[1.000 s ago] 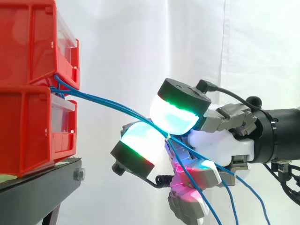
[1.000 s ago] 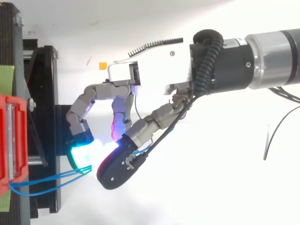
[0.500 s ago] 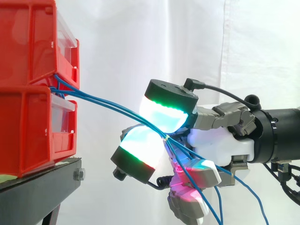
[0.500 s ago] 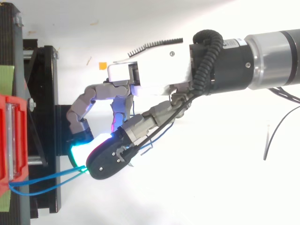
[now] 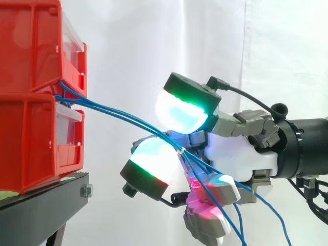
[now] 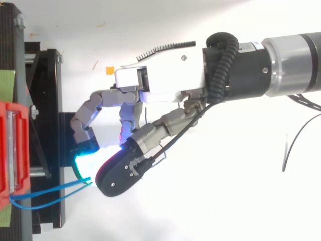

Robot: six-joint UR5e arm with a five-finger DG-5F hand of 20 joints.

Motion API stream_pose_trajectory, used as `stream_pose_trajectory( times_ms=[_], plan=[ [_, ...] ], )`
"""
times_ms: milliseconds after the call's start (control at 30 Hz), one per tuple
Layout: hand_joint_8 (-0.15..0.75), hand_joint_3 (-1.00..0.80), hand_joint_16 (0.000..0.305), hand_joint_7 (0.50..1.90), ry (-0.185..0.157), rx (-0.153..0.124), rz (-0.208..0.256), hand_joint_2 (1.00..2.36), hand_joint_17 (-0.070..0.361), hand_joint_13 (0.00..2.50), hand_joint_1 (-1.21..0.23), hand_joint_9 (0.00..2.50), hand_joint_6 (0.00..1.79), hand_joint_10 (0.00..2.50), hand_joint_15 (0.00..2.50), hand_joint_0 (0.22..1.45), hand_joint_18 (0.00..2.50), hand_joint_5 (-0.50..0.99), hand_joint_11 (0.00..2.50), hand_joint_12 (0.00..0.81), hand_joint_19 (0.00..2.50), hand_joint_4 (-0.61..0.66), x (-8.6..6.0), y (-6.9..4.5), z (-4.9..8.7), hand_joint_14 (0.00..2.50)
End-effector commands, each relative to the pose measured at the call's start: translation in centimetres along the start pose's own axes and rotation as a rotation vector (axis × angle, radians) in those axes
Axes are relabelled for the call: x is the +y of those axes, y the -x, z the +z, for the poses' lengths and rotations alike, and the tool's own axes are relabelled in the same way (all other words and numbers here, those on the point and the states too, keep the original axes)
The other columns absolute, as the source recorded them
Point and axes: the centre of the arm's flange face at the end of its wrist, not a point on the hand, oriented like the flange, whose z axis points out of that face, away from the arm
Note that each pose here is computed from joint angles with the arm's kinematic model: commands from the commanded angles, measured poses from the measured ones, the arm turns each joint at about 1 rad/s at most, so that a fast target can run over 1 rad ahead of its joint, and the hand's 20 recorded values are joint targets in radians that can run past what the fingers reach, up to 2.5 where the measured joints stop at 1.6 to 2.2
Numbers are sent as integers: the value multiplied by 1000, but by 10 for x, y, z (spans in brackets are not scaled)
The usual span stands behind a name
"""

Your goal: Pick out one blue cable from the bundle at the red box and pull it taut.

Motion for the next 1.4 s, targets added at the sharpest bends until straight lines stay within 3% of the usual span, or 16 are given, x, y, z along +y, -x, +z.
stream_pose_trajectory(
  times_ms=[0, 133, 233, 400, 700, 1000, 1367],
  plan=[
    [376, -500, 64, 976, -2, -1, 0, 1000, 144, 1283, -516, 1407, 806, 25, 620, 488, 1063, -98, 673, 468, 797, 124, 0, 0, 0, 21],
    [382, -500, 64, 981, 0, 0, 0, 1000, 145, 1288, -620, 1412, 809, 22, 624, 482, 1078, -99, 687, 469, 800, 128, 0, -1, 0, 20],
    [356, -500, 58, 961, 0, 2, 0, 1000, 132, 1255, -747, 1379, 826, 26, 649, 552, 1033, -114, 717, 441, 813, 115, 0, -1, 0, 22],
    [341, -399, 56, 939, -1, 2, 0, 1008, 126, 1238, -738, 1348, 830, 26, 649, 623, 1002, -121, 730, 429, 826, 92, -1, -1, 0, 24],
    [356, -156, 57, 980, 1, 3, 0, 1022, 128, 1231, -744, 1337, 871, 26, 650, 622, 1004, -127, 750, 439, 816, 71, 1, -2, 1, 24],
    [350, -242, 55, 1033, 2, 3, 0, 1020, 123, 1239, -849, 1442, 933, 28, 654, 701, 998, -115, 877, 431, 807, 52, 1, -2, 1, 25],
    [351, -341, 53, 1063, 1, 3, 0, 1013, 120, 1277, -777, 1537, 923, 29, 657, 645, 1033, -99, 898, 435, 820, 102, 1, -2, 1, 25]
  ],
)
